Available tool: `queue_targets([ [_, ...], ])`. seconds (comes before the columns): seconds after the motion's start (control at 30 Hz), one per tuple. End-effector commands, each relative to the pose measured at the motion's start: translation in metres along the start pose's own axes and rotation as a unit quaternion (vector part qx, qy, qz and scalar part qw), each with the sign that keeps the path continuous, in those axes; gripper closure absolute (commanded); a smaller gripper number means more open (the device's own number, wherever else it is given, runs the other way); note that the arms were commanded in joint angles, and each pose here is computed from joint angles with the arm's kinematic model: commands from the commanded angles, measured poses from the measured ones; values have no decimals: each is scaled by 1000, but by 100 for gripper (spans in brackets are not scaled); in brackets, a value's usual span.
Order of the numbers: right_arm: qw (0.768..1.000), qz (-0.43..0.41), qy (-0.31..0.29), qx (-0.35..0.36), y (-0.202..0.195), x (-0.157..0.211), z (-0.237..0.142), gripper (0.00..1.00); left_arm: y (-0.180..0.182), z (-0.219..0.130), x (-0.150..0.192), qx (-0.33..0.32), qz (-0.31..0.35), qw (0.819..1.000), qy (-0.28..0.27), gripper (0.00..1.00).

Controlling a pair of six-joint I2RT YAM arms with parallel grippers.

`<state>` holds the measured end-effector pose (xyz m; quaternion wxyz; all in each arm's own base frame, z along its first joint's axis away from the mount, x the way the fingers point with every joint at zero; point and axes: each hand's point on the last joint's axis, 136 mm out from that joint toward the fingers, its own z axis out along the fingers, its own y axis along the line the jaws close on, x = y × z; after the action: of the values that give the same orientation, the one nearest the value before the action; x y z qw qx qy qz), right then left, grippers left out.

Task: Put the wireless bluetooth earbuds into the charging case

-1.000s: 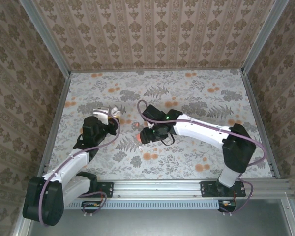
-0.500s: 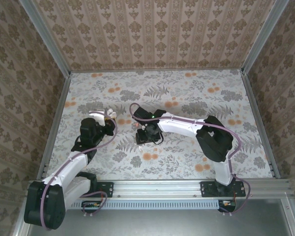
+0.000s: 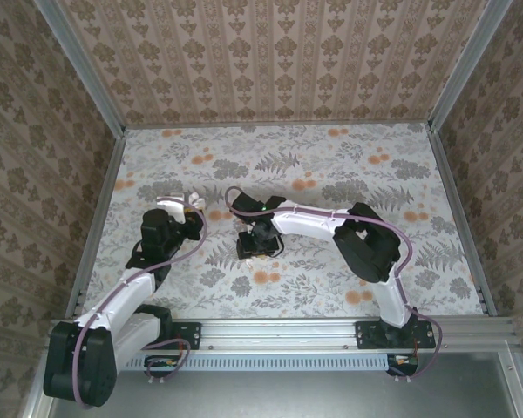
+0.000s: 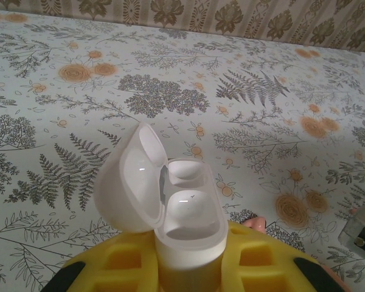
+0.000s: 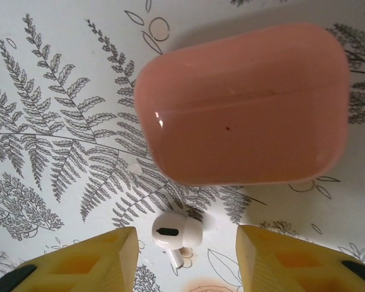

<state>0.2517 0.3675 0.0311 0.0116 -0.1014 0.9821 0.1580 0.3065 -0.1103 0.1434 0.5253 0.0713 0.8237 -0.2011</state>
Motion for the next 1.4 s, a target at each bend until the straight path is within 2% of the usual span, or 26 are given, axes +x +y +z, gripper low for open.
queue_targets([
  [0.0,1000,3,12,-10,9,2,7,53,2,-3,-3,-1,-9,1000,-7,84],
  [0.63,999,3,25,22,0,8,20,61,3,-4,-2,-2,-8,1000,-7,85],
  [0.83,999,2,24,33,-6,11,21,67,4,-4,-1,-3,-8,1000,-6,84],
  [1.17,1000,7,-19,12,-3,3,9,71,4,-2,4,2,-7,1000,-3,84],
  [1.37,996,17,-88,-14,-2,-4,0,73,-10,2,11,46,7,999,-1,85],
])
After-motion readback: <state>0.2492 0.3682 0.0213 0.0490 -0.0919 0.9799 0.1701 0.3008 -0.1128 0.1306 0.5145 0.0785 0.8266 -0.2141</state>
